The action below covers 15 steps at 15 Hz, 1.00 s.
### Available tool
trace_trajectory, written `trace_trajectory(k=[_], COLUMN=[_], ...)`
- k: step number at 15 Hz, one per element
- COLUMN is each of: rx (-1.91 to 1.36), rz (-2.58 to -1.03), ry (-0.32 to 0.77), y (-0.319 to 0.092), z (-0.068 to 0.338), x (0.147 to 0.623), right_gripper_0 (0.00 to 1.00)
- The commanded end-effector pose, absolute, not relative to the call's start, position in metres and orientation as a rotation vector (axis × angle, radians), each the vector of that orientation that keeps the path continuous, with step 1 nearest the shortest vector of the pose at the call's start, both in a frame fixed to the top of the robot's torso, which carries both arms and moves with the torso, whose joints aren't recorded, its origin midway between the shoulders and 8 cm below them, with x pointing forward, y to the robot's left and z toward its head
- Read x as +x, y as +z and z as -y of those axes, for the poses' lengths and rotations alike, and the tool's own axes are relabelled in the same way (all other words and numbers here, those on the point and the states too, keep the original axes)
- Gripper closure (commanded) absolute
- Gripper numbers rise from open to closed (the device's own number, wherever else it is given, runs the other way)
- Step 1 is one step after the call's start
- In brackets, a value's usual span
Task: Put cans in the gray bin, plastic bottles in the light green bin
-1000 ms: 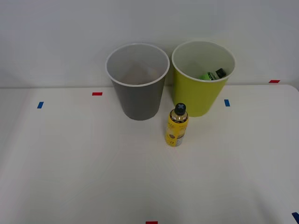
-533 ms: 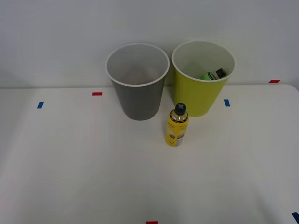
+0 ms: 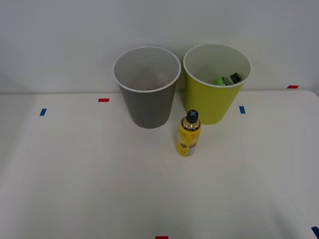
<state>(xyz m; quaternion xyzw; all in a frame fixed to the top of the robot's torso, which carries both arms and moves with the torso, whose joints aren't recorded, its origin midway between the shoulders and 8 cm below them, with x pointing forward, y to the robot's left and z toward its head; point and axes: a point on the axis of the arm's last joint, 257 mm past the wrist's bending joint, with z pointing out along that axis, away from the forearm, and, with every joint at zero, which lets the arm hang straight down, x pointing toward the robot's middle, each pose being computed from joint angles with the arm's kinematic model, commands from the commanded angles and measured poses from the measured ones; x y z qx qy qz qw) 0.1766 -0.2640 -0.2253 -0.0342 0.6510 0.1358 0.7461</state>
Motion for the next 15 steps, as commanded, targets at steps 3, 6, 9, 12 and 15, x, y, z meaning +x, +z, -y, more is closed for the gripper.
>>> trace_trajectory(k=[3, 6, 9, 12, 15], rx=[-0.075, -0.056, -0.025, -0.112, -0.214], rz=[-1.425, -1.439, -1.432, -1.38, -1.329], ry=[0.297, 0.298, 0.309, 0.354, 0.269], y=[-0.225, -0.236, -0.247, -0.239, -0.236], z=[0.264, 0.264, 0.269, 0.247, 0.223], x=[0.177, 0.18, 0.189, 0.204, 0.214], right_gripper_0=[0.0, 0.0, 0.0, 0.0, 0.0])
